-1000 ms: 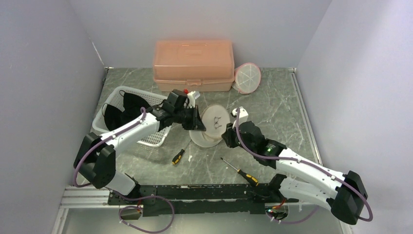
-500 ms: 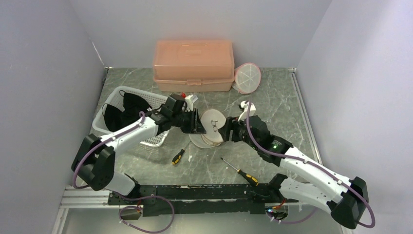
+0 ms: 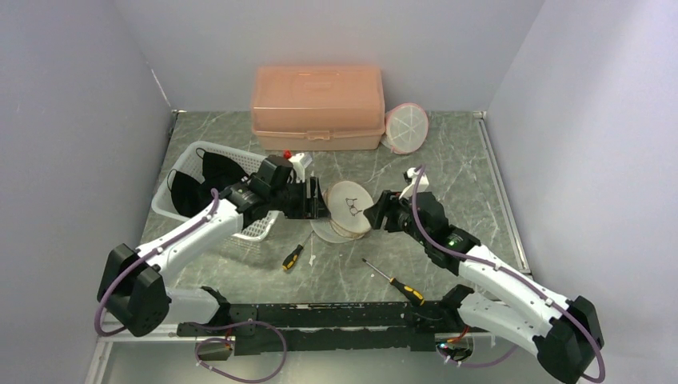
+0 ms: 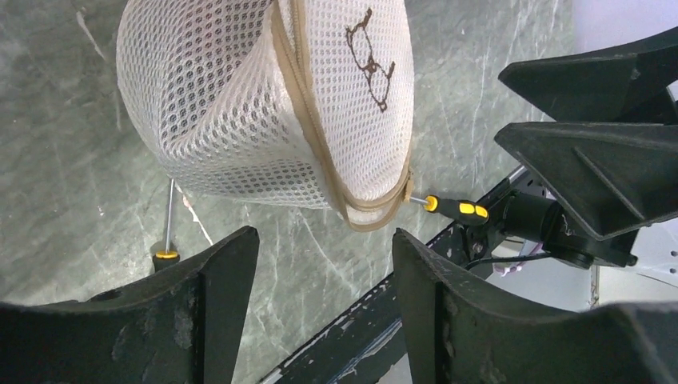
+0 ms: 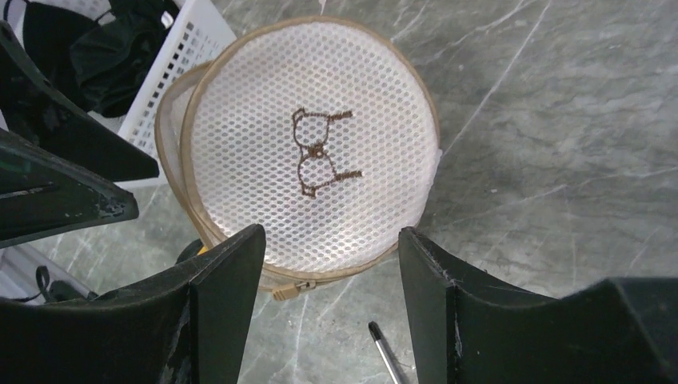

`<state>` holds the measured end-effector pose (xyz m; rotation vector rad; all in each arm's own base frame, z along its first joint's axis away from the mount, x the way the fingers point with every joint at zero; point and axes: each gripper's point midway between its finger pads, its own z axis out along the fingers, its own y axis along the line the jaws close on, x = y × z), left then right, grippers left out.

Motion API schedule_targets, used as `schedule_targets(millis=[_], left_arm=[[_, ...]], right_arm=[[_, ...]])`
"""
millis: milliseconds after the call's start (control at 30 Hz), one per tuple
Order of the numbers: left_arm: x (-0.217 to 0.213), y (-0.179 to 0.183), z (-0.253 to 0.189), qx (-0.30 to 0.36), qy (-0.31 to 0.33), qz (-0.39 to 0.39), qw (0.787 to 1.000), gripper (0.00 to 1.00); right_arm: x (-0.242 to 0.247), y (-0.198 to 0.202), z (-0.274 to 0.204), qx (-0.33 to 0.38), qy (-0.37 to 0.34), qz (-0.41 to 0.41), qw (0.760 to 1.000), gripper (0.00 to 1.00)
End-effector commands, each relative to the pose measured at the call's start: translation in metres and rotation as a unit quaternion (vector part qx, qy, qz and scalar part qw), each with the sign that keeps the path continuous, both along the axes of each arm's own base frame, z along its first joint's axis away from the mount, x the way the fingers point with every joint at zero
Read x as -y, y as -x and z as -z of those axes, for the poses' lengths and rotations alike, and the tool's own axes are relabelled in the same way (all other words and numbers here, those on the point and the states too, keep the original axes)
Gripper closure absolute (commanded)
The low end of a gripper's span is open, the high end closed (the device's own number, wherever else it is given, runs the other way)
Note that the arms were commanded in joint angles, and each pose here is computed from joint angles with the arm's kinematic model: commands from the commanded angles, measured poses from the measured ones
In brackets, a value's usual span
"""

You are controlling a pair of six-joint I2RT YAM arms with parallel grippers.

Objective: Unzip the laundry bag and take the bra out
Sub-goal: Unzip the laundry bag at the center of the board.

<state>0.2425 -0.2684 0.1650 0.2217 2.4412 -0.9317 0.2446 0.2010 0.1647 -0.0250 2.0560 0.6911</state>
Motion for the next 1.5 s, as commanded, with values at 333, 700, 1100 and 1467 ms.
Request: schedule_targets(millis=[333, 700, 1100, 1467], left_arm=[[0.027, 0.027, -0.008, -0.122, 0.167, -0.16, 0.965, 0.06], [0.057, 0.012, -0.007, -0.158, 0.184, -0.25, 0.937, 0.2], [0.066, -0.009, 0.03, -0.163, 0.128, -0.285, 0.936, 0.51], [0.06, -0.025, 0.025, -0.179, 0.166, -0.25, 0.937, 0.97]], right_arm=[[-0.003, 0.001, 0.006, 0.005, -0.016, -0.007, 1.0, 0.34], [0.006, 0.005, 0.002, 0.016, -0.019, 0.003, 1.0, 0.34], [-0.017, 0.028, -0.006, 0.034, -0.035, -0.096, 0.994, 0.39], [-0.027, 0.042, 0.0, 0.013, -0.032, -0.142, 0.989, 0.46]])
